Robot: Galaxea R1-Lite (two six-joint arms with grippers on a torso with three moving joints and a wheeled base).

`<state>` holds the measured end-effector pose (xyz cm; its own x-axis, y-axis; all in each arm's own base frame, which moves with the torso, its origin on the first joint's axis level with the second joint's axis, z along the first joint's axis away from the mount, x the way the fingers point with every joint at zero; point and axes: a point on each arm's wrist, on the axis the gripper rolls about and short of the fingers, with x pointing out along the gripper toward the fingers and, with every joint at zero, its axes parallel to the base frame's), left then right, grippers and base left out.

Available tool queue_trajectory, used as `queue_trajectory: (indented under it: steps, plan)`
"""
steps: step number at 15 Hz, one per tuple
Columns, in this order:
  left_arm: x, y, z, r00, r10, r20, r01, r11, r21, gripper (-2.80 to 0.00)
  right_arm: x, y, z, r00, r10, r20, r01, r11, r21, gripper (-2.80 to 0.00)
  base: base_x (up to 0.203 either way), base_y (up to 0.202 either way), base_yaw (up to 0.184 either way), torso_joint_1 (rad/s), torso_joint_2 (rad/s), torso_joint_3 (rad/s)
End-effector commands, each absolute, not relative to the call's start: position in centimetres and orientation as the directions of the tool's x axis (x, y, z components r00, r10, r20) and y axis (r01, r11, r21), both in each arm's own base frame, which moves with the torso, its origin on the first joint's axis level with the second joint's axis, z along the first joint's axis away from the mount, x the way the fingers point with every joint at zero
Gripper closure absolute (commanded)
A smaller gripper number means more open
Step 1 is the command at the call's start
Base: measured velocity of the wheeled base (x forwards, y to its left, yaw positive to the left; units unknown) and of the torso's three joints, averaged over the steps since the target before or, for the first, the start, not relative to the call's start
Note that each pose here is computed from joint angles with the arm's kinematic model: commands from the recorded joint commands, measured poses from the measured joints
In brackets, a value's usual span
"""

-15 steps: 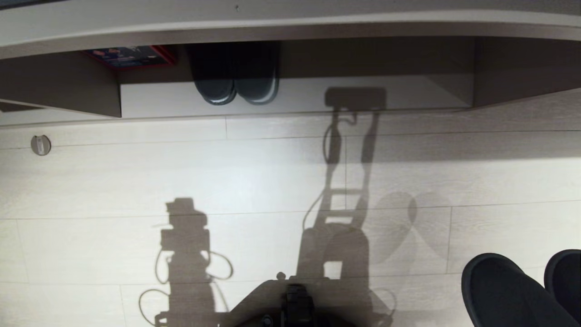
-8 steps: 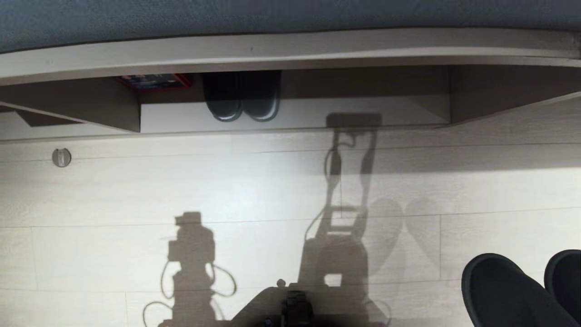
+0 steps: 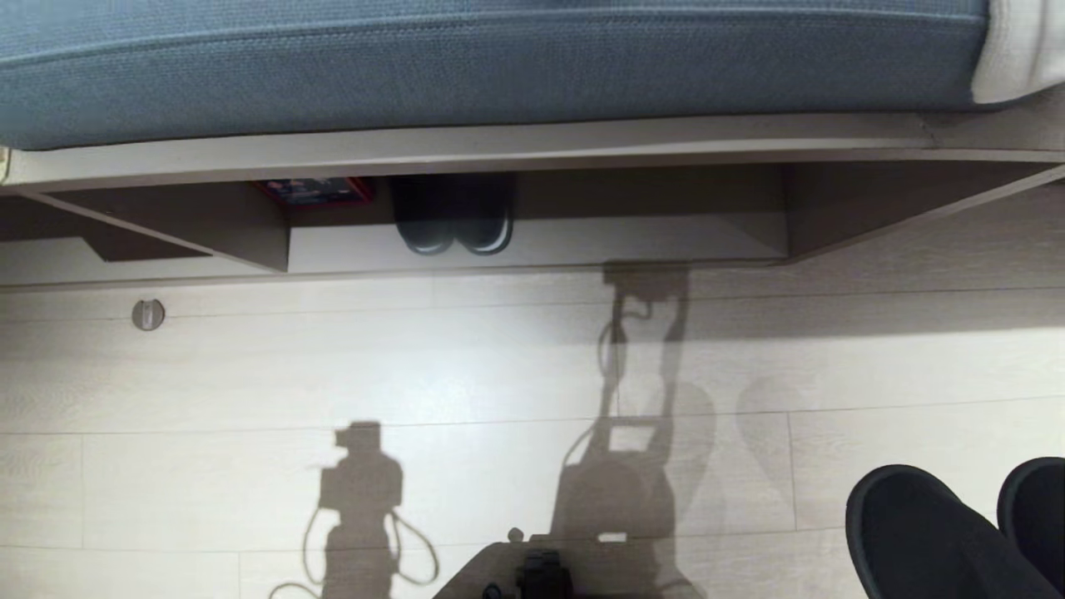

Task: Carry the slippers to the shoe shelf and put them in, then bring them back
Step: Place the slippers on the floor

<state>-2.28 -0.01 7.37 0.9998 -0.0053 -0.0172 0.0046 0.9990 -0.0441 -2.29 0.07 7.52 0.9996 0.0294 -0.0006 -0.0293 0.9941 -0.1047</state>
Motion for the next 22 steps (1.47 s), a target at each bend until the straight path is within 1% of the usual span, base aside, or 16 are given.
queue_trajectory:
  steps: [1,22]
  plan:
    - [-2.28,-0.01,7.38,1.000,-0.006,-0.017,0.005,0.999,-0.045,0.00,-2.25,0.08,7.56,0.999,0.035,-0.005,-0.036,0.993,-0.112,0.00,0.000,0.000,0.000,0.000,0.00,0.207]
    - [-2.28,-0.02,7.38,1.000,-0.005,-0.017,0.004,0.999,-0.046,0.00,-2.26,0.08,7.54,0.999,0.037,-0.005,-0.037,0.993,-0.115,0.00,0.000,0.000,0.000,0.002,0.00,0.203]
